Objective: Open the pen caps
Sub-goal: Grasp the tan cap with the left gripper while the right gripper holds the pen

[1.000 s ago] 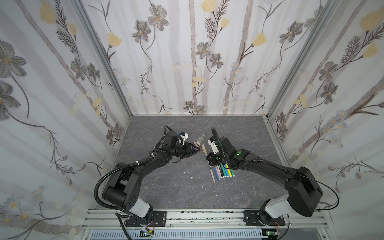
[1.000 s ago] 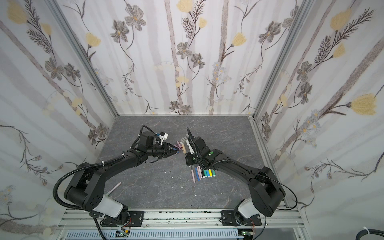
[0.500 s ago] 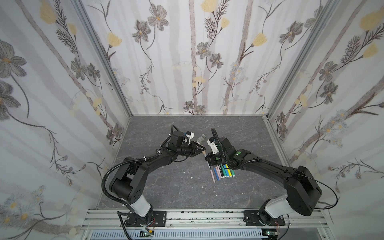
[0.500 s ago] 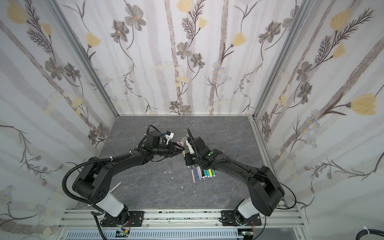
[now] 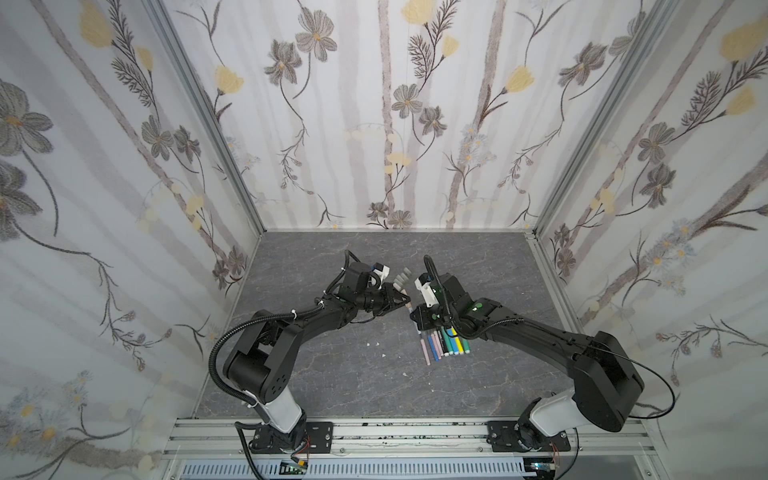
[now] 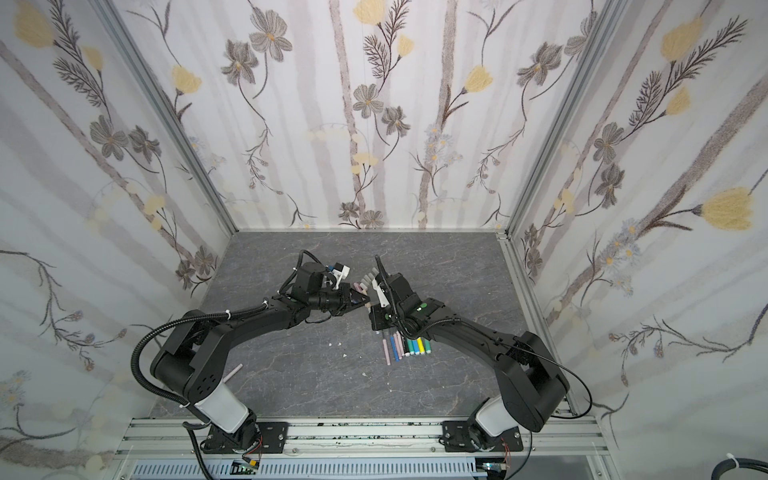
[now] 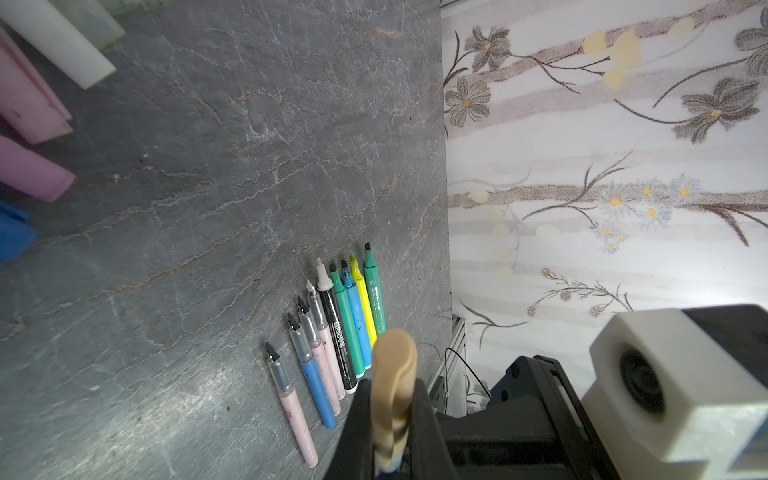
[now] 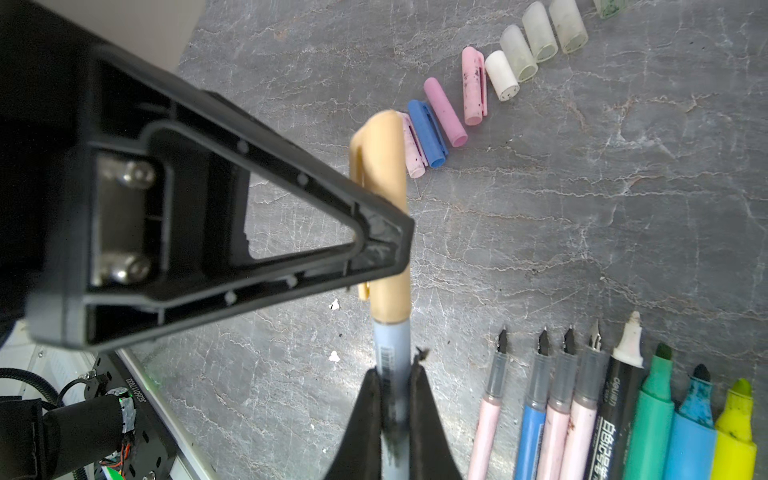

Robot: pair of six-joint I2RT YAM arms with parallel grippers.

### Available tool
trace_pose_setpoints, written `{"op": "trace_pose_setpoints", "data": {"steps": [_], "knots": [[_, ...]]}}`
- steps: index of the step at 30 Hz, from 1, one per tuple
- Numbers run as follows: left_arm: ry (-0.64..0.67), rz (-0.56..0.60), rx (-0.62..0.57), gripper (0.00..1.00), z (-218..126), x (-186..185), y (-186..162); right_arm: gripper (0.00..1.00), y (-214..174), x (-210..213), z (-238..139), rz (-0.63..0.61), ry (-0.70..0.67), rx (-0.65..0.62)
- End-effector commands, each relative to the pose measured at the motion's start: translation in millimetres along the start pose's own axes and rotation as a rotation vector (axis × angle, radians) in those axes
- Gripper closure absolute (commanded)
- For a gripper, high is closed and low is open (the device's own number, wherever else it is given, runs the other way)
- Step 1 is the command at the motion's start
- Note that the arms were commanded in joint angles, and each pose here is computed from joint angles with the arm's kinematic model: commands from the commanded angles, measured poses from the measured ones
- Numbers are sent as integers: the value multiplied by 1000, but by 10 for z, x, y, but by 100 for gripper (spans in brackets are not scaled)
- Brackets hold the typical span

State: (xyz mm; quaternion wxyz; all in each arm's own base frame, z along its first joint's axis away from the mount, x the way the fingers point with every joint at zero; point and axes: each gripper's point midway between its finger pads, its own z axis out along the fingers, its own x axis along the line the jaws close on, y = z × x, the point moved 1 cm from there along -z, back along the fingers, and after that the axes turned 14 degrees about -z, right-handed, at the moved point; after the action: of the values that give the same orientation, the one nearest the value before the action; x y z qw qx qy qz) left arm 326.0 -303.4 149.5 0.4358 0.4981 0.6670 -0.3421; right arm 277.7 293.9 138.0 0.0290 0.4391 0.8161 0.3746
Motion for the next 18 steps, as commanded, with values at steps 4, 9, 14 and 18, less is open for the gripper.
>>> {"op": "trace_pose_setpoints", "data": {"steps": [4,9,14,18], "knots": [[-60,28,13,99,5,-149,-5,100,36,32,13,5,21,-18],[-62,27,14,100,7,-156,-7,81,20,19,25,6,18,-15],[-63,29,15,100,7,-159,-8,80,15,8,55,8,15,-10],[-61,26,15,100,15,-146,-6,85,29,7,74,8,15,-11]]}}
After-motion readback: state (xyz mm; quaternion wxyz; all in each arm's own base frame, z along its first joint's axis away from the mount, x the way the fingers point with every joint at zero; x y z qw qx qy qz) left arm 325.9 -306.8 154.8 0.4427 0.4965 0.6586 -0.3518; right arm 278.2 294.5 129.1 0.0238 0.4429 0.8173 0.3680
